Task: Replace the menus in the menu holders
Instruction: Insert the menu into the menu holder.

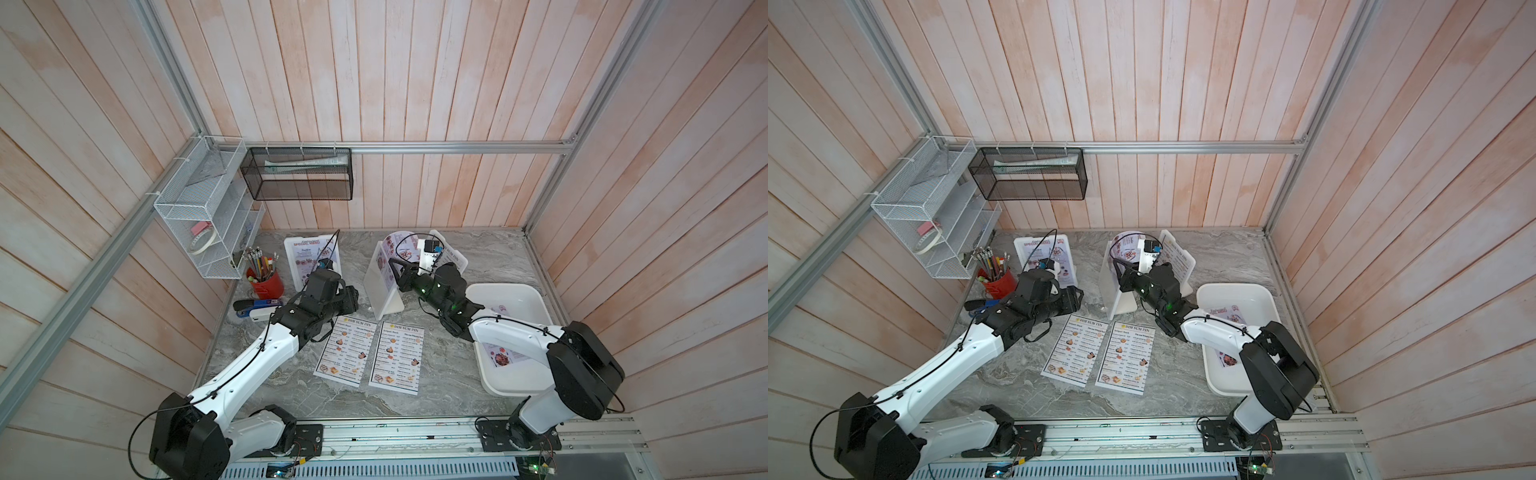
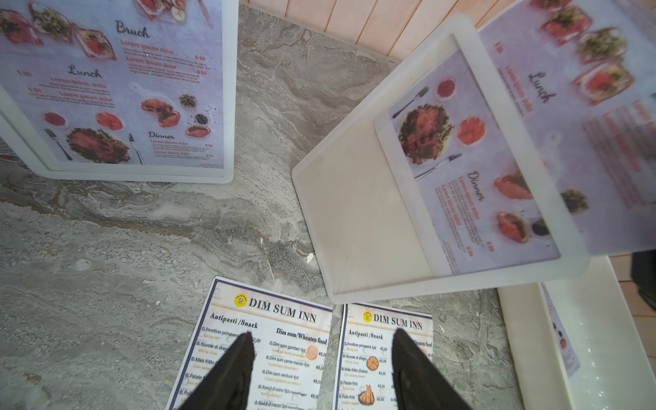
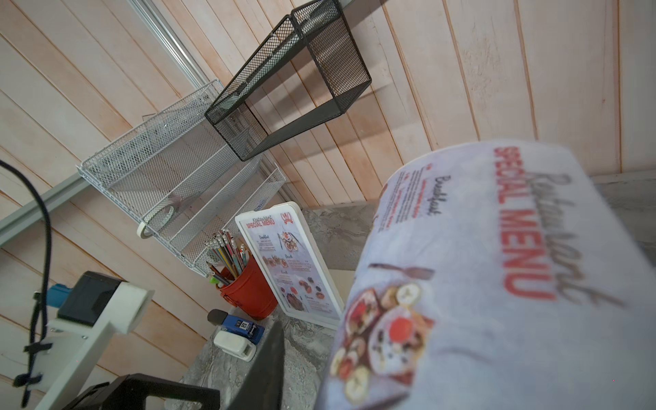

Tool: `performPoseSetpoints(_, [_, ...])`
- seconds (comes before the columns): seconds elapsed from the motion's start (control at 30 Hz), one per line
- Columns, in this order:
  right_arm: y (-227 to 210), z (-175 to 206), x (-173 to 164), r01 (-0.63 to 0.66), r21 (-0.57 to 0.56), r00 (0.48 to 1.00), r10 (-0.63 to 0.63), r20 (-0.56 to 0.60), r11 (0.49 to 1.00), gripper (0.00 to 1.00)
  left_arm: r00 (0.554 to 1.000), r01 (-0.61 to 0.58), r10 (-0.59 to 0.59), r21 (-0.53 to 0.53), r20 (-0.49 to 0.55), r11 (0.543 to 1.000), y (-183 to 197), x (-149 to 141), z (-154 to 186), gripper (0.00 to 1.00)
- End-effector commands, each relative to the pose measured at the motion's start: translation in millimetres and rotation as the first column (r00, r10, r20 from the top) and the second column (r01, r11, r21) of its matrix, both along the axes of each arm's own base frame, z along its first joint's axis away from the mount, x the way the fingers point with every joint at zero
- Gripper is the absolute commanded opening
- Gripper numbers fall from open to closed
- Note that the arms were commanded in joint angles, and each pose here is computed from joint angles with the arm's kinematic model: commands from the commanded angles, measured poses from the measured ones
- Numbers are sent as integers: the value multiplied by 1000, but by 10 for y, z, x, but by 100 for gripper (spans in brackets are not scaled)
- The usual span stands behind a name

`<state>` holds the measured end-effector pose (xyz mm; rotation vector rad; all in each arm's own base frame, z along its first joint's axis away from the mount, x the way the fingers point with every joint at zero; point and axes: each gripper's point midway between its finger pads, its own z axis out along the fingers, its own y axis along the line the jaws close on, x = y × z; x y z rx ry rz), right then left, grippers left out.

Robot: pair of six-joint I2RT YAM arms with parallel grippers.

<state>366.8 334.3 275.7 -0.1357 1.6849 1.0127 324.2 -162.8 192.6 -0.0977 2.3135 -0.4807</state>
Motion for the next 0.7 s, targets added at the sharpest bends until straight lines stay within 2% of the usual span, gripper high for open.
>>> performPoseSetpoints(0.0, [-78, 333, 60, 15, -16, 998, -14, 64, 1000, 31, 1000, 14, -13, -31, 26, 999, -48, -2, 108, 64])
performPoseSetpoints(0.4, [-238, 448, 202, 20, -77, 997, -14, 71, 997, 31, 999, 19, -18, -37, 33, 999, -72, 24, 149, 64])
performPoseSetpoints(0.67, [-130, 418, 275, -48, -92, 998, 50, 25, 995, 12, 999, 20, -18, -34, 41, 999, -74, 41, 201, 64])
